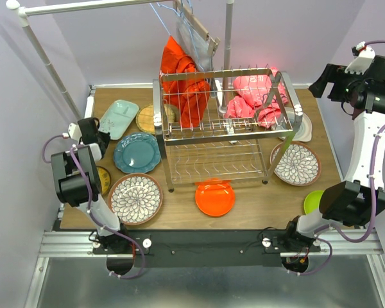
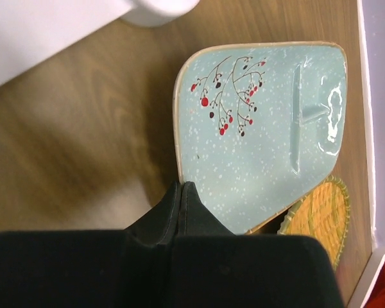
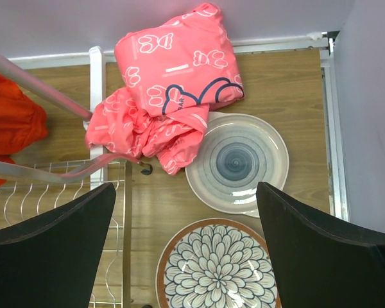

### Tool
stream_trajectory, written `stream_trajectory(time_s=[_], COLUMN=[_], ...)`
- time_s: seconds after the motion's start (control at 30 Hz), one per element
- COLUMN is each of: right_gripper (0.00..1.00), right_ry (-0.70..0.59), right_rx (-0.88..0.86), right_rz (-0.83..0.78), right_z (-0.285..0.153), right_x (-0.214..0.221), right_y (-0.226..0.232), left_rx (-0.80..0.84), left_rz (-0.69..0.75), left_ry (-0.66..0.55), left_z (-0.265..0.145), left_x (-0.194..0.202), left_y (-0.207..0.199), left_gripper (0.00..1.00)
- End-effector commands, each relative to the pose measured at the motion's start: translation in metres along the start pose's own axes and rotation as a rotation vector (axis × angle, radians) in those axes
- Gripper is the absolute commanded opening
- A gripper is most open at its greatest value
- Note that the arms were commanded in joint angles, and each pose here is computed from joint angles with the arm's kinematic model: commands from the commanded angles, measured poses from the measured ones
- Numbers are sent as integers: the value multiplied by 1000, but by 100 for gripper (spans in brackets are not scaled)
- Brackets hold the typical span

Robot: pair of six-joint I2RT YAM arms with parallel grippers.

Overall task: Load the plates into the dish rack
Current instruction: Grab a plate with the left arm

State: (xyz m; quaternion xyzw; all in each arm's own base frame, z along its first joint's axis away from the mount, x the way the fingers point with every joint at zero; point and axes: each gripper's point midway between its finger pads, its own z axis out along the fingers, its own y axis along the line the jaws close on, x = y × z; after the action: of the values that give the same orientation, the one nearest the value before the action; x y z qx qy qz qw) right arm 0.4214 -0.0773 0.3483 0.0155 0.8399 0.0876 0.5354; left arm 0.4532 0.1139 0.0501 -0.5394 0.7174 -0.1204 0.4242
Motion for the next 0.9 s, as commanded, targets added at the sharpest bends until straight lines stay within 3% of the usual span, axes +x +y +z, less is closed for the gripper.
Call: stream_trajectory(time_s=[0.0, 0.27, 0.57, 0.67, 0.87], right_gripper=[100, 100, 100, 100, 100], right_ry=[-18, -13, -21, -22, -38], right_rx=[-20, -35, -32, -32, -35], right_rz=[9, 10, 12, 13, 13], right_z=[-13, -12, -14, -14, -16], right_x=[-8, -7, -9, -10, -18], right_y=[7, 9, 10, 10, 10], left_rx=[63, 29, 11, 4, -10], left_rz=[-36, -76, -74, -73, -77], left_ry=[-31, -10, 13, 16, 37], left_z=[-28, -35, -30, -28, -23], left_x=[-3, 16, 19, 18, 20], left_y=[-8, 21, 20, 20, 18], left_gripper=[0, 0, 33, 40, 44])
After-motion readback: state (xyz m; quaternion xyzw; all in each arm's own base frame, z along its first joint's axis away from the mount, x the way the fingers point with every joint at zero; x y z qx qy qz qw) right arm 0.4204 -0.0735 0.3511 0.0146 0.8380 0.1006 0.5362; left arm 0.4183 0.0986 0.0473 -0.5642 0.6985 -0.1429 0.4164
